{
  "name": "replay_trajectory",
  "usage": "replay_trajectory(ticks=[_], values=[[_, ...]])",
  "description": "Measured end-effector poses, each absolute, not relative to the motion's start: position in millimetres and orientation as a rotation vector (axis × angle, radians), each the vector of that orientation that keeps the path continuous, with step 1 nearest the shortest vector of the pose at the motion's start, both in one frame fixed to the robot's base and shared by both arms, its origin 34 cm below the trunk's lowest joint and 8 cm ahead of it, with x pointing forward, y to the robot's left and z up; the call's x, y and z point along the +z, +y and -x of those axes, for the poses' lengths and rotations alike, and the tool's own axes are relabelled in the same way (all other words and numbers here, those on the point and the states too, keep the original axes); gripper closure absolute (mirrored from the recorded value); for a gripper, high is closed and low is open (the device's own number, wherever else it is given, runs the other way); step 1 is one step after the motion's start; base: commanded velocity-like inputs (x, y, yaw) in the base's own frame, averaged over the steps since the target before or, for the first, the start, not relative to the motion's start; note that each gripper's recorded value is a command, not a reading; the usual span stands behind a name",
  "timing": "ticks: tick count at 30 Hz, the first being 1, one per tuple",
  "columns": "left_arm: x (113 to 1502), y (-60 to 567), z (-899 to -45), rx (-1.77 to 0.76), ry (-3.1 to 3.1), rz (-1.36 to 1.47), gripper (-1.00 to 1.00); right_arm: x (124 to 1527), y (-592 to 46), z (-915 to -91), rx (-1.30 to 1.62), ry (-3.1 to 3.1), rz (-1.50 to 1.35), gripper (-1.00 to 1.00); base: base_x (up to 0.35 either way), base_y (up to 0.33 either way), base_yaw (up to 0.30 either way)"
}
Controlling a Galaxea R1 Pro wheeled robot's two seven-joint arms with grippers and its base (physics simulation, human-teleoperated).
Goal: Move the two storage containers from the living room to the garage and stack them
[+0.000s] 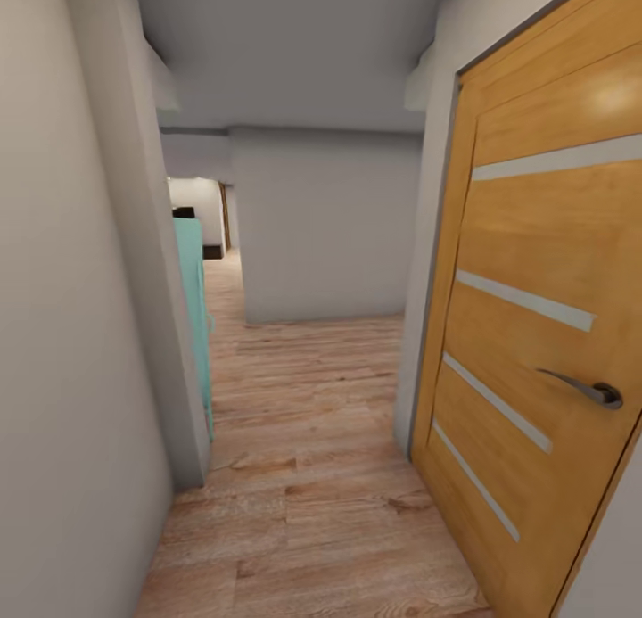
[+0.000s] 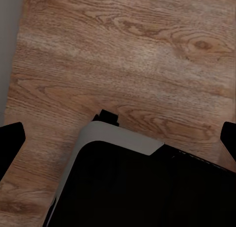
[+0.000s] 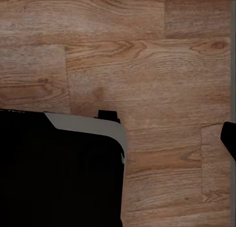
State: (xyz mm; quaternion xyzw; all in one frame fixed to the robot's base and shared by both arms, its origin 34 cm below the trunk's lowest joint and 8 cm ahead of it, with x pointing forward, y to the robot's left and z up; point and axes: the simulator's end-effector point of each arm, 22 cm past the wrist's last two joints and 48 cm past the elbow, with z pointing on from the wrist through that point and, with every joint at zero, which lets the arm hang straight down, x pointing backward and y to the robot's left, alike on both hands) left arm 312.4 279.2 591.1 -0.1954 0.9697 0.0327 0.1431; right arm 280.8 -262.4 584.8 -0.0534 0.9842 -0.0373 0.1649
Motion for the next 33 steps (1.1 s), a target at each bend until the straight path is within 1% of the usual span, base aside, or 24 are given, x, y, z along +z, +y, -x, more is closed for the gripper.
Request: replay_trajectory(ticks=[13,19,33], values=[[590.8,279.3,-311.9,0.095,2.797,0.563,-1.00,584.3,-261.6,-279.6,-0.104,2.808,0.154,-1.00,0.322,0.000,0.021],[590.5,279.2,-311.3,0.096,2.799,0.563,-1.00,584.3,-263.2,-279.5,-0.106,2.808,0.147,-1.00,0.322,0.000,0.097],[590.5,279.0,-311.1,0.095,2.800,0.562,-1.00,584.3,-264.1,-279.7,-0.108,2.806,0.165,-1.00,0.322,0.000,0.005]])
